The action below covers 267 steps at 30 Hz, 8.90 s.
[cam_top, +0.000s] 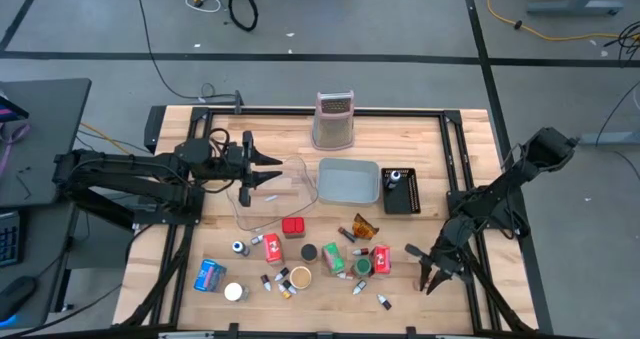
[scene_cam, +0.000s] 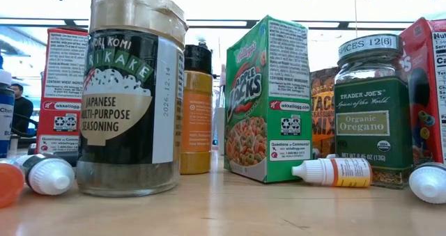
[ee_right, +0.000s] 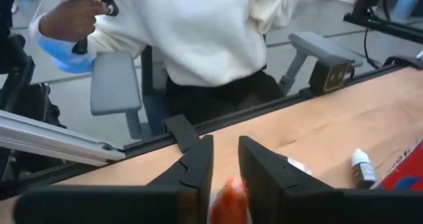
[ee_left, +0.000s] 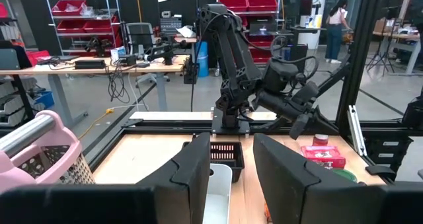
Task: Pick & Place Kitchen Items
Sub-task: Put the large orange food coloring bottle into the black basket, then put the large blue food coloring bottle into the black basket
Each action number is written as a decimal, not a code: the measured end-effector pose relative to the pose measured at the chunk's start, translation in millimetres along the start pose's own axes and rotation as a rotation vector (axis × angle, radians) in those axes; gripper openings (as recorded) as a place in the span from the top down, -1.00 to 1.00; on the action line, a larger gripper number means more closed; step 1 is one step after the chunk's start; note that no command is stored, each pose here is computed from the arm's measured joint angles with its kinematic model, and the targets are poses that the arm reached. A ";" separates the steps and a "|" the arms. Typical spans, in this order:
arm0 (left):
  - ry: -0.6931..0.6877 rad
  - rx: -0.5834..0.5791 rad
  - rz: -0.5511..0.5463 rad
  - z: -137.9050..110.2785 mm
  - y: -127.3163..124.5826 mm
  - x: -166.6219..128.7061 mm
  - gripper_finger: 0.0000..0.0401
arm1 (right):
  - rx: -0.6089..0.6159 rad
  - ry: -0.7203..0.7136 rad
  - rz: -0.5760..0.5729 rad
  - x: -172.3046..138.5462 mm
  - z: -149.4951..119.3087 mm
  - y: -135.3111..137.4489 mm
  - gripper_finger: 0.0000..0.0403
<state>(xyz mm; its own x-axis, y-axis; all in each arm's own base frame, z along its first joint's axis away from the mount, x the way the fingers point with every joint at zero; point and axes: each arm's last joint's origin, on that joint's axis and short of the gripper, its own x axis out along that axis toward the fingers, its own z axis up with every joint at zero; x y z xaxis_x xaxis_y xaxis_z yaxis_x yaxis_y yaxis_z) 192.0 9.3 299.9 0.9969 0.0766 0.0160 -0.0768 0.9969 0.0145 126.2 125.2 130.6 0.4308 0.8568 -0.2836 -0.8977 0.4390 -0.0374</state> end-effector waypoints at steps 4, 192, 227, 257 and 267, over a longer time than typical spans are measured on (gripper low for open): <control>0.000 0.000 0.000 0.0 0.0 0.0 0.37 | 0.014 -0.006 -0.019 -0.2 0.6 -0.6 0.80; 0.026 0.129 0.014 -2.4 0.5 0.0 0.37 | 0.066 -0.110 -1.261 -91.7 108.8 -141.2 -0.20; 0.026 0.129 0.014 -2.5 0.5 0.0 0.37 | 0.168 -0.017 -1.236 -88.4 96.6 -139.9 -0.20; 0.026 0.129 0.014 -2.4 0.5 0.0 0.37 | 0.158 -0.105 -1.114 -86.1 102.3 -139.2 -0.20; 0.026 0.129 0.014 -2.4 0.5 0.0 0.37 | 0.183 -0.095 -1.110 -85.7 100.4 -138.9 -0.20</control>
<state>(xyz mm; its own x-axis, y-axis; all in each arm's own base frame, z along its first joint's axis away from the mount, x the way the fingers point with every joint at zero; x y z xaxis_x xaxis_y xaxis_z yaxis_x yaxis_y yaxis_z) 192.0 9.8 297.5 0.9957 0.0926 -0.0086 -0.0904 0.9856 0.1428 223.3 18.0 256.2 0.9941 -0.0181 -0.1065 0.0096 0.9968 -0.0796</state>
